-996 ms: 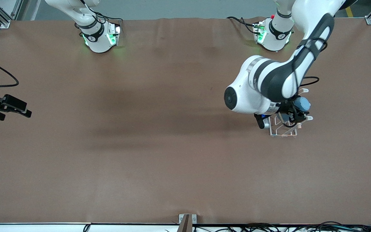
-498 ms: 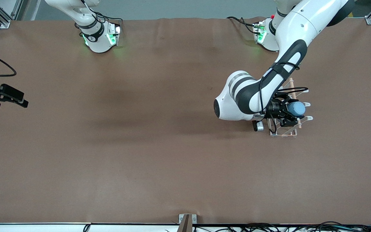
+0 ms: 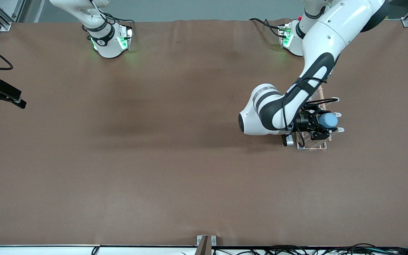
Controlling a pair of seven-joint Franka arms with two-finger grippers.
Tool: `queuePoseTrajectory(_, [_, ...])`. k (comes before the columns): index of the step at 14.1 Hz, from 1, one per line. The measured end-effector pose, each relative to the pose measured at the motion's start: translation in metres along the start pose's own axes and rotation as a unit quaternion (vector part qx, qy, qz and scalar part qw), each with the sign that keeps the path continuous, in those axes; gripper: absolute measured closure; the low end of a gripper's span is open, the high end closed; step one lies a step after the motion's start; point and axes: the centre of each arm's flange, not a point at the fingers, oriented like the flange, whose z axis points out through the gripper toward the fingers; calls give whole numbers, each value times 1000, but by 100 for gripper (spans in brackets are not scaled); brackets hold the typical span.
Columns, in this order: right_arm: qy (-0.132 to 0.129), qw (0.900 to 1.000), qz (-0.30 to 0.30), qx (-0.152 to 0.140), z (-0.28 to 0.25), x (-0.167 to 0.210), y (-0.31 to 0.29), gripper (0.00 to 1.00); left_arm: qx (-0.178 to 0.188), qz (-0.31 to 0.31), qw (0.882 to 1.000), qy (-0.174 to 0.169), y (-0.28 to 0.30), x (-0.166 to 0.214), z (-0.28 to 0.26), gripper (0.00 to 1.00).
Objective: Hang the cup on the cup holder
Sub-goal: 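Tilt the cup with the left gripper and hook it onto the rack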
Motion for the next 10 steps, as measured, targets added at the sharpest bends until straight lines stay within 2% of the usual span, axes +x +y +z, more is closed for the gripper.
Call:
queuePoseTrajectory(3, [1, 1000, 6, -1, -2, 0, 7, 0, 2, -16, 1000, -1, 5, 12, -1, 26])
queuePoseTrajectory(8, [-32, 999, 12, 1, 28, -3, 13, 0, 2, -61, 998, -4, 14, 37, 1, 26])
queuePoseTrajectory(10, [-36, 999, 12, 2, 32, -4, 13, 0, 4, -90, 996, -4, 18, 44, -1, 13])
